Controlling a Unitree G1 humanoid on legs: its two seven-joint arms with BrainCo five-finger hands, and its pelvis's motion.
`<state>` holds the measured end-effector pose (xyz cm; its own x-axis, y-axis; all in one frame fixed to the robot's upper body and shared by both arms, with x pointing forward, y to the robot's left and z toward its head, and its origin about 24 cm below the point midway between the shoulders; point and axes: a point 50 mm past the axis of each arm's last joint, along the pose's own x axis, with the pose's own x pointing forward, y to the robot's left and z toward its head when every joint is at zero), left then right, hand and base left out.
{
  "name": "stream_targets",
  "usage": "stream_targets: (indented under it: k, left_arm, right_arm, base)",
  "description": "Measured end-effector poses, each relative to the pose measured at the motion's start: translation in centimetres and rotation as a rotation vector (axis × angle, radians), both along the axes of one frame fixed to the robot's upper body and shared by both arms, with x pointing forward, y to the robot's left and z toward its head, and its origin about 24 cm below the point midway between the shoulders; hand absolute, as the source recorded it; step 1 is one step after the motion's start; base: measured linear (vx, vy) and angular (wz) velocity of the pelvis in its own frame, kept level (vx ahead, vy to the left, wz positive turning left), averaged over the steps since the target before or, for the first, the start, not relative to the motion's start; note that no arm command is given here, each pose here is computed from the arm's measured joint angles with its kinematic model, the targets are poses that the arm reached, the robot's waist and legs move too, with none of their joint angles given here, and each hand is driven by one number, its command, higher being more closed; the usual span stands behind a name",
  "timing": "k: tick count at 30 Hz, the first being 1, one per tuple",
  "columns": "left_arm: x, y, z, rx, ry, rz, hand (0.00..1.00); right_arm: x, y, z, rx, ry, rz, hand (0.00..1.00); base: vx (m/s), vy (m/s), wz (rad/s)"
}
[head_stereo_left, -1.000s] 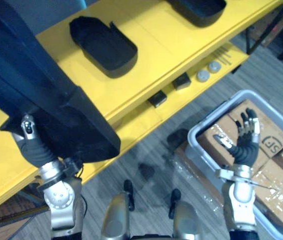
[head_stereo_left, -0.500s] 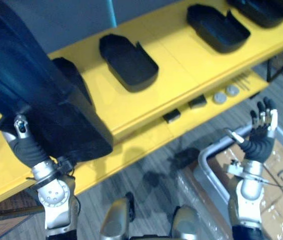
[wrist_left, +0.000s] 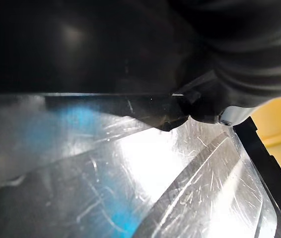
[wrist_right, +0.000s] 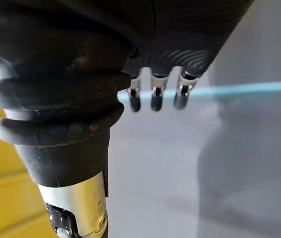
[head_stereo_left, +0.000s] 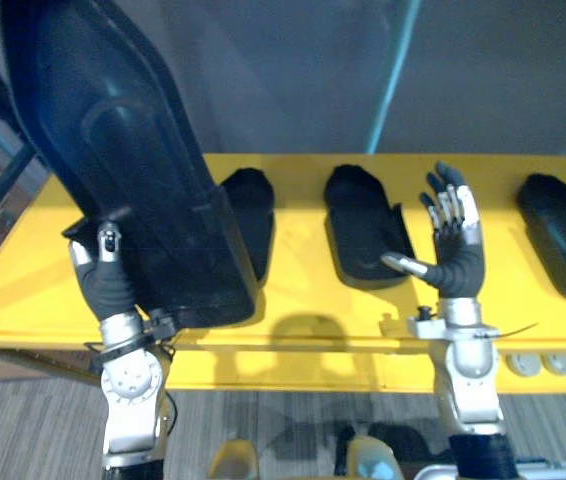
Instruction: Walk over and take plastic housings, then place them on the shelf
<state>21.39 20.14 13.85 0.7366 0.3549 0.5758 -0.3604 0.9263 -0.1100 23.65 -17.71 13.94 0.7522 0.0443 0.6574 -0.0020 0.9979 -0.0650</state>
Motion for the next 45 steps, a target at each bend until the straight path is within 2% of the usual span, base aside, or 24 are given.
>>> stream_targets:
  k: [6, 11, 13, 14, 15, 17, 21, 23, 24, 29, 32, 36, 39, 45]
  left_arm:
    - [-0.3, -0.3, -0.3, -0.023, -0.003, -0.052, 1.0]
    - [-1.4, 0.2, -0.2, -0.013, -0.011, -0.033, 1.0]
    - [-2.4, 1.5, 0.4, 0.01, -0.033, 0.04, 1.0]
    - [-2.8, 2.0, 0.4, 0.019, -0.03, 0.072, 1.0]
    - [-3.5, 3.1, 0.5, 0.044, -0.017, 0.15, 1.0]
    - [-4.7, 5.2, 0.2, 0.096, 0.04, 0.297, 1.0]
    - [-6.5, 8.5, -1.0, 0.134, 0.178, 0.481, 1.0]
    - [-6.8, 10.9, -2.8, 0.13, 0.312, 0.561, 1.0]
    - [-6.9, 11.6, -3.3, 0.126, 0.352, 0.582, 1.0]
    - [-6.2, 17.1, -6.6, 0.121, 0.649, 0.692, 1.0]
    - [-5.5, 19.9, -6.6, 0.153, 0.763, 0.714, 1.0]
    - [-3.9, 21.9, -6.2, 0.177, 0.882, 0.668, 1.0]
    - [-2.1, 22.4, -7.0, 0.196, 1.011, 0.593, 1.0]
    - [-0.1, 23.8, -5.7, 0.29, 1.167, 0.509, 1.0]
  right_arm:
    - [-1.3, -1.1, 0.6, 0.0, -0.051, -0.223, 0.0]
    - [-4.5, -5.1, 3.4, 0.006, -0.232, -0.559, 0.0]
    - [-6.8, -7.9, 3.9, 0.036, -0.279, -0.761, 0.0]
    - [-7.4, -8.6, 3.8, 0.039, -0.281, -0.807, 0.0]
    - [-8.6, -9.7, 3.5, 0.044, -0.273, -0.895, 0.0]
    - [-10.7, -11.4, 2.5, 0.063, -0.225, -1.05, 0.0]
    - [-14.1, -14.2, -0.2, 0.18, -0.127, -1.285, 0.0]
    - [-16.1, -15.8, -3.5, 0.274, 0.0, -1.445, 0.0]
    - [-16.5, -16.1, -4.3, 0.296, 0.031, -1.481, 0.0]
    - [-21.0, -17.1, -12.5, 0.402, 0.445, -1.736, 0.0]
    - [-22.6, -16.9, -14.8, 0.436, 0.568, -1.793, 0.0]
    - [-24.0, -16.9, -17.0, 0.481, 0.712, -1.833, 0.0]
    - [-25.1, -17.0, -18.5, 0.513, 0.832, -1.863, 0.0]
    - [-23.7, -16.9, -20.4, 0.603, 0.949, -1.798, 0.0]
  base:
    - [-0.02, -0.02, 0.48]
    - [0.06, 0.038, -0.07]
    - [0.08, 0.034, -0.26]
    - [0.05, 0.02, -0.31]
    - [0.04, 0.008, -0.26]
    - [0.03, 0.0, -0.24]
    - [0.03, 0.009, -0.31]
    - [0.02, 0.009, -0.25]
    - [0.01, 0.013, -0.28]
    - [-0.01, 0.003, -0.13]
    - [-0.02, 0.018, -0.18]
    - [0.03, 0.043, -0.15]
    - [0.06, 0.042, -0.06]
    - [0.07, 0.019, -0.11]
